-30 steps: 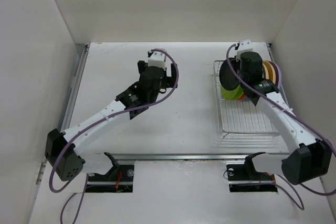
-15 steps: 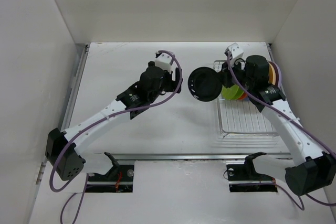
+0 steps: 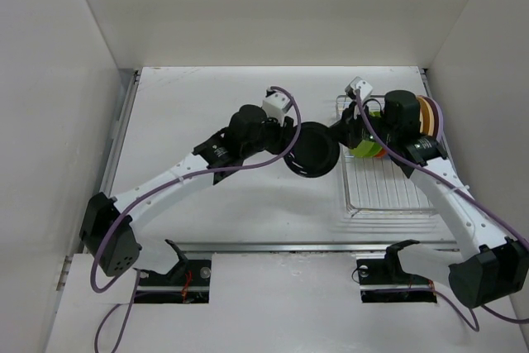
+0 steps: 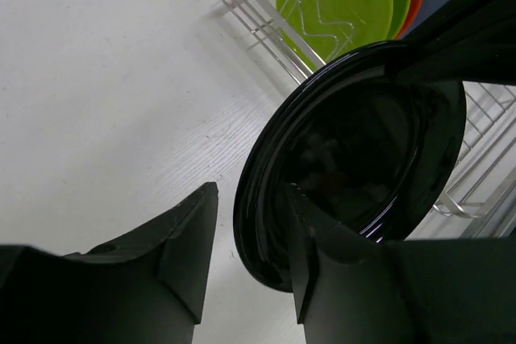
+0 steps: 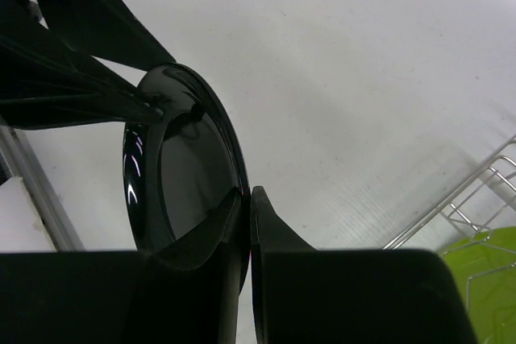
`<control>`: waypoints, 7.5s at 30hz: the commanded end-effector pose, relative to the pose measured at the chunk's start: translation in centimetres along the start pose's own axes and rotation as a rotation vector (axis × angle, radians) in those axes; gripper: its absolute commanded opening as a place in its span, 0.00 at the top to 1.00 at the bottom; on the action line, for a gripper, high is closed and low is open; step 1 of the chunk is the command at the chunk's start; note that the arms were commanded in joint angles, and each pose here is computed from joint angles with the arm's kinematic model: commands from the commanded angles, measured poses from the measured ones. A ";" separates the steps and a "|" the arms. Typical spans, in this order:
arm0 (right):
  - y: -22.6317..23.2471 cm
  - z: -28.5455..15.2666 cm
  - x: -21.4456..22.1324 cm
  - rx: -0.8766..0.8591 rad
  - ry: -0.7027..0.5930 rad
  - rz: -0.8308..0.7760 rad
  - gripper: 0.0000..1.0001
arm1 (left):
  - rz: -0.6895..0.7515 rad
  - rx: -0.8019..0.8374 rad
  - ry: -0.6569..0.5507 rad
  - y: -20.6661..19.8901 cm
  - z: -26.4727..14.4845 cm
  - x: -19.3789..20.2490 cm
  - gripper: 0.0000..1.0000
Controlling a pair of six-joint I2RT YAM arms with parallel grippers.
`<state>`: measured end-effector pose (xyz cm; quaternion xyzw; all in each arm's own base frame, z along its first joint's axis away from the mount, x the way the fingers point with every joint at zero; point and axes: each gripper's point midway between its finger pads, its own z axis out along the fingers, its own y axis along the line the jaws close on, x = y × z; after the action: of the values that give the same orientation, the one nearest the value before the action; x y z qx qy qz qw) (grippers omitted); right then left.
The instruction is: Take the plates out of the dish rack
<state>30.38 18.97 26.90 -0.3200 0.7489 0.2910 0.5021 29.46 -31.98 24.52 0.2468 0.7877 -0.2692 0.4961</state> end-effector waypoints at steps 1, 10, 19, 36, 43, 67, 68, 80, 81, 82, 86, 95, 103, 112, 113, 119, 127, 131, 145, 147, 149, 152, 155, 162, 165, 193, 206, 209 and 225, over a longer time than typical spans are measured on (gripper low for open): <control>1.7 -0.5 -2.0 -0.078 -0.074 -0.061 1.00 | 0.038 0.097 -0.045 -1.9 -0.1 -2.3 0.66; 1.6 -0.7 -1.9 -0.086 -0.087 -0.072 1.00 | 0.073 0.276 -0.002 -4.9 -0.7 -1.7 0.85; 1.3 -0.8 -1.9 -0.078 -0.088 -0.070 0.98 | 0.062 0.469 0.038 -7.2 -1.9 -1.2 1.00; -5.1 -6.1 -6.5 0.448 -0.318 -0.080 0.00 | -0.159 0.142 0.179 1.9 6.3 3.2 1.00; -11.2 -8.3 -5.6 0.793 -0.294 -0.003 0.00 | -0.201 0.128 0.345 3.4 9.6 8.3 1.00; -20.3 -4.9 5.1 1.107 0.267 0.030 0.61 | -0.234 0.034 0.529 5.5 12.1 14.3 0.79; -20.7 -5.0 5.4 1.114 0.283 0.036 0.62 | -0.231 0.026 0.526 5.6 12.1 14.0 0.77; -21.5 -4.5 7.6 1.108 0.366 0.053 0.73 | -0.237 0.002 0.532 5.9 12.3 14.2 0.48; -21.4 -4.6 7.8 1.105 0.379 0.054 0.76 | -0.234 -0.008 0.531 6.1 12.3 14.2 0.45; -21.5 -4.4 8.2 1.104 0.388 0.055 0.77 | -0.235 -0.010 0.539 6.1 12.1 14.4 0.42; -21.3 -4.4 8.3 1.091 0.401 0.049 0.84 | -0.231 -0.005 0.516 5.9 11.8 13.3 0.26; -21.3 -5.5 6.7 1.111 0.345 0.048 1.00 | -0.206 0.011 0.413 5.6 10.2 8.6 0.11; -20.7 -8.5 2.3 1.208 0.207 0.010 1.00 | -0.204 0.033 0.359 5.2 9.1 6.1 0.05; -19.4 -11.6 -1.7 1.291 0.031 -0.035 1.00 | -0.197 0.093 0.336 4.1 8.6 5.1 0.05; -18.9 -11.4 -2.2 1.269 0.011 -0.040 1.00 | -0.196 0.116 0.323 3.7 8.5 4.8 0.05; -14.7 -8.9 -4.3 0.960 -0.109 -0.012 1.00 | -0.170 0.312 0.262 0.4 6.6 2.7 0.06; -9.7 -4.5 -3.6 0.585 -0.078 0.007 1.00 | -0.154 0.366 0.239 -0.5 5.9 2.2 0.12; -7.2 -2.8 -3.2 0.414 -0.052 0.024 1.00 | -0.155 0.376 0.240 -0.6 5.8 2.2 0.22; -3.1 -0.6 -1.8 0.130 -0.006 0.036 1.00 | -0.148 0.397 0.241 -0.9 5.6 2.2 0.61; -2.9 -0.5 -1.8 0.119 -0.007 0.036 1.00 | -0.148 0.406 0.243 -1.0 5.6 2.2 0.69; -3.0 -0.3 -1.5 0.118 0.002 0.042 1.00 | -0.152 0.405 0.251 -1.0 5.5 2.4 0.76; -3.0 0.0 -1.3 0.108 0.008 0.047 1.00 | -0.150 0.427 0.246 -1.4 5.3 2.0 0.94; -3.0 0.0 -1.3 0.108 0.008 0.047 1.00 | -0.159 0.439 0.254 -1.2 5.4 2.3 1.00; -3.4 0.1 -1.0 0.125 0.018 0.052 0.10 | -0.178 0.451 0.264 -1.1 5.4 2.5 1.00; -4.1 -0.2 -1.4 0.171 0.004 0.050 0.00 | -0.185 0.379 0.272 0.4 6.4 3.0 1.00; -17.2 -6.8 -0.8 1.015 0.006 0.054 0.00 | -0.368 0.106 0.483 8.0 10.2 9.8 1.00; -18.9 -6.9 1.1 1.099 0.111 0.028 0.00 | -0.385 0.085 0.607 7.2 10.7 13.1 1.00; -19.2 -6.5 2.0 1.094 0.151 0.022 0.00 | -0.385 0.085 0.607 7.2 10.6 12.9 1.00; -20.5 -5.5 6.4 1.115 0.355 -0.003 0.38 | -0.397 0.071 0.646 6.9 10.6 13.9 0.82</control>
<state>40.46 1.27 17.97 -0.0639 0.8747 -0.1874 0.4424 35.28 -31.88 5.53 0.1721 0.9295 -0.2935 0.1427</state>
